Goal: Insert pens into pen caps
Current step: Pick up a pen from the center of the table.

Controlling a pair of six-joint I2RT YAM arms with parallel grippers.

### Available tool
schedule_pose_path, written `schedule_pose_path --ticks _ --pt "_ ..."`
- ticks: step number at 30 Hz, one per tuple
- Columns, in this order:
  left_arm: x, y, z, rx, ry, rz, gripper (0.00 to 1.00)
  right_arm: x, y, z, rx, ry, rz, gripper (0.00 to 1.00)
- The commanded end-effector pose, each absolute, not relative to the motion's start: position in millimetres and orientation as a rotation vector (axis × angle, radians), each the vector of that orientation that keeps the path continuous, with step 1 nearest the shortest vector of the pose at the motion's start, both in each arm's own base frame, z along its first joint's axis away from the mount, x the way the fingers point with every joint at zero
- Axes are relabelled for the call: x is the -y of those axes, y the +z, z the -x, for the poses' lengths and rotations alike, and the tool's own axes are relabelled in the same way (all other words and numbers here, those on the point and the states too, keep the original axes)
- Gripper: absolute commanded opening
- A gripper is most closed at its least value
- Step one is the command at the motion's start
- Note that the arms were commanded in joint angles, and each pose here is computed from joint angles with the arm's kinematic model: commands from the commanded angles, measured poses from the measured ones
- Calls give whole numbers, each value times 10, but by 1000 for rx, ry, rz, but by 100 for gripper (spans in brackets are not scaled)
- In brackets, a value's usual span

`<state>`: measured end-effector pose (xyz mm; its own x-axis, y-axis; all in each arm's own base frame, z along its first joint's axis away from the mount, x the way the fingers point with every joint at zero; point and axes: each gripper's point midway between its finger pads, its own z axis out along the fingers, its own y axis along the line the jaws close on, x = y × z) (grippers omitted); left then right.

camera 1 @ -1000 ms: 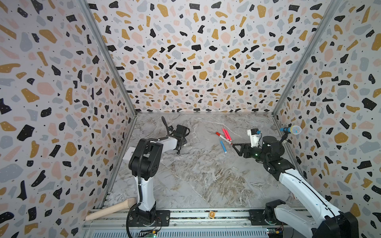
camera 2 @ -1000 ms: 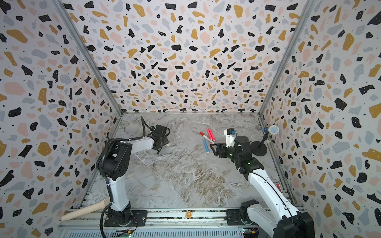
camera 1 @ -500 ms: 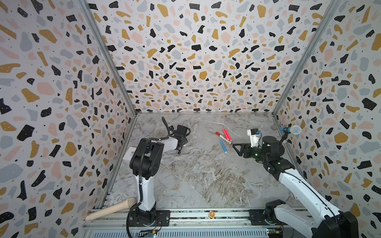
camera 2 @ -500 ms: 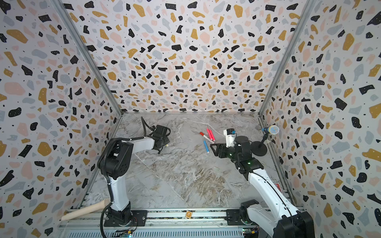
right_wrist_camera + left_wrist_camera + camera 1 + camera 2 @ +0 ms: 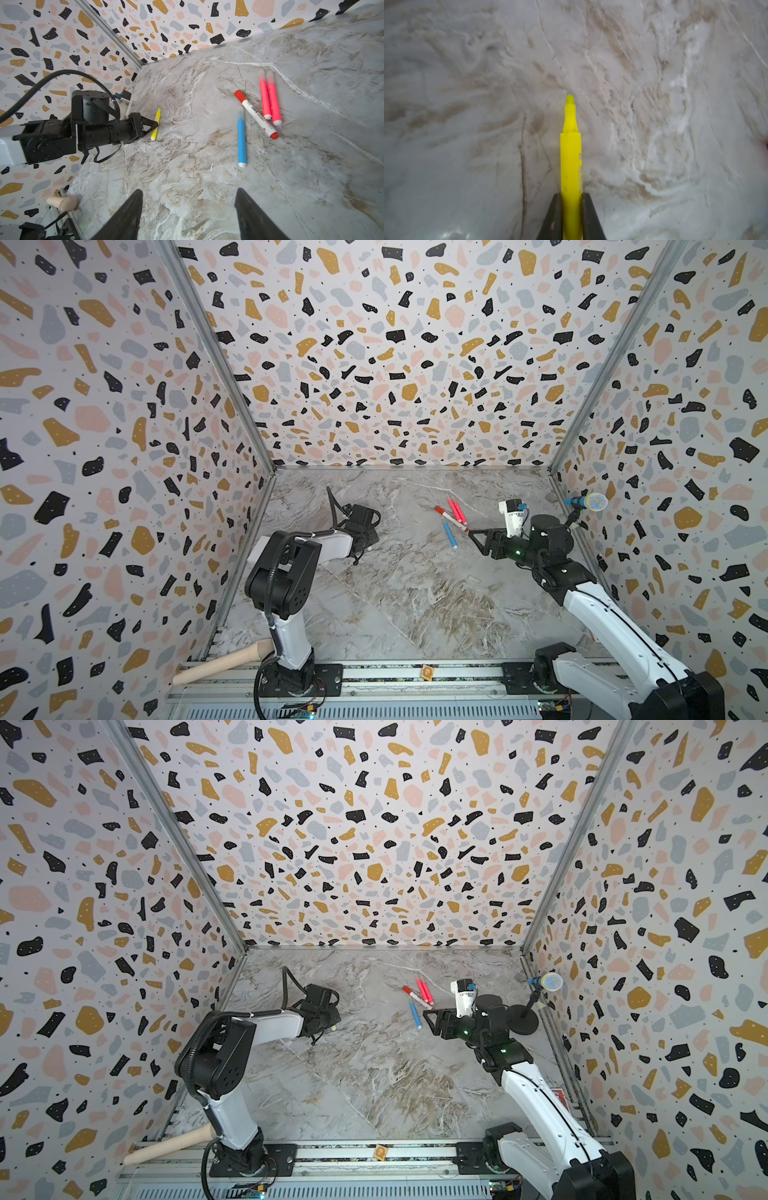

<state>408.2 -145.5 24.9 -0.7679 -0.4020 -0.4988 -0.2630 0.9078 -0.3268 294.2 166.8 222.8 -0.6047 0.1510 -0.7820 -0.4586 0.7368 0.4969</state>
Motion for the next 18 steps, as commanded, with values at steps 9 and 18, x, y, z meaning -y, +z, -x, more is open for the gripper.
schedule_pose_path --ticks 9,18 --pt "2287 1116 -3235 -2301 -819 -43 10 -2092 2222 -2602 -1961 1252 482 77" --pt "2752 1918 -2708 -1945 -1096 -230 11 -2641 2230 -2426 -1906 1499 594 80"
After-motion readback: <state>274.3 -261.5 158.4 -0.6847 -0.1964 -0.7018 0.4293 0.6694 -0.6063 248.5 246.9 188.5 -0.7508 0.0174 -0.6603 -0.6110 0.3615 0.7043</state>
